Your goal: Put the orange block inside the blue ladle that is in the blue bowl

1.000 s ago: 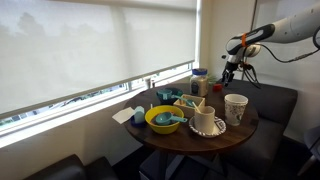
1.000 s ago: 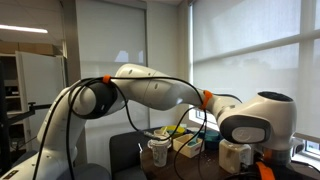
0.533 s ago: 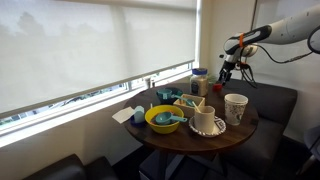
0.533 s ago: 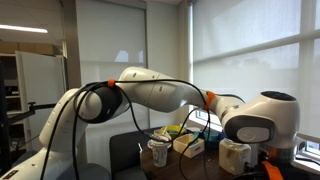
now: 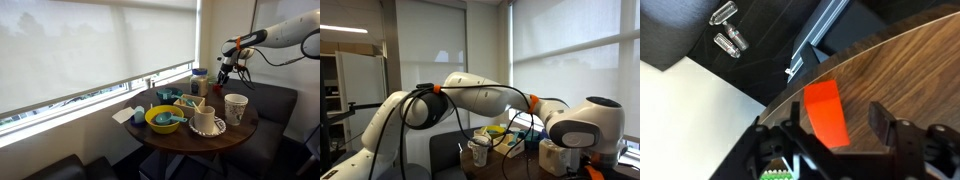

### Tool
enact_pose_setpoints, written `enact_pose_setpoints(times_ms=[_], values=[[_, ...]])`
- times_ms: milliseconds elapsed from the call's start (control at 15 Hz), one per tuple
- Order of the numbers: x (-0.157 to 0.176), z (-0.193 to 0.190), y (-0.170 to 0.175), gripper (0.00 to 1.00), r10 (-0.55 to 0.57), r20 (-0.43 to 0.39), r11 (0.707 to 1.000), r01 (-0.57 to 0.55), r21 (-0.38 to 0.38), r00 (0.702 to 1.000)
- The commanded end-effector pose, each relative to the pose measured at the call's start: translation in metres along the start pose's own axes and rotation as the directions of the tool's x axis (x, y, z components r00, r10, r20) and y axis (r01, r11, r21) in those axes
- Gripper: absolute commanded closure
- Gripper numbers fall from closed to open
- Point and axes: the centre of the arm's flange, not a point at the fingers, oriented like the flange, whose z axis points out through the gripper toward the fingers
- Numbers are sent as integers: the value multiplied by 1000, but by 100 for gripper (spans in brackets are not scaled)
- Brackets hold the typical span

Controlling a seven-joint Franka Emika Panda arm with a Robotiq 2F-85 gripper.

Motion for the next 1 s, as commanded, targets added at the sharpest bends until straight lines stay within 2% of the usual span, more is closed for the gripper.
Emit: enact_pose_setpoints(times_ms=[0, 267, 333, 533, 667, 800, 933], values=[[8, -2, 9, 58, -23, -17, 999, 23, 23, 1000], [13, -8, 9, 87, -26, -20, 1000, 26, 17, 999], [14, -8, 9, 92, -25, -20, 1000, 25, 16, 999], [13, -8, 7, 92, -12, -7, 1000, 12, 14, 1000], [14, -27, 6, 92, 18, -33, 1000, -18, 3, 999], [9, -77, 2, 92, 67, -66, 993, -72, -90, 996], [11, -127, -1, 92, 69, -165, 986, -92, -139, 984]])
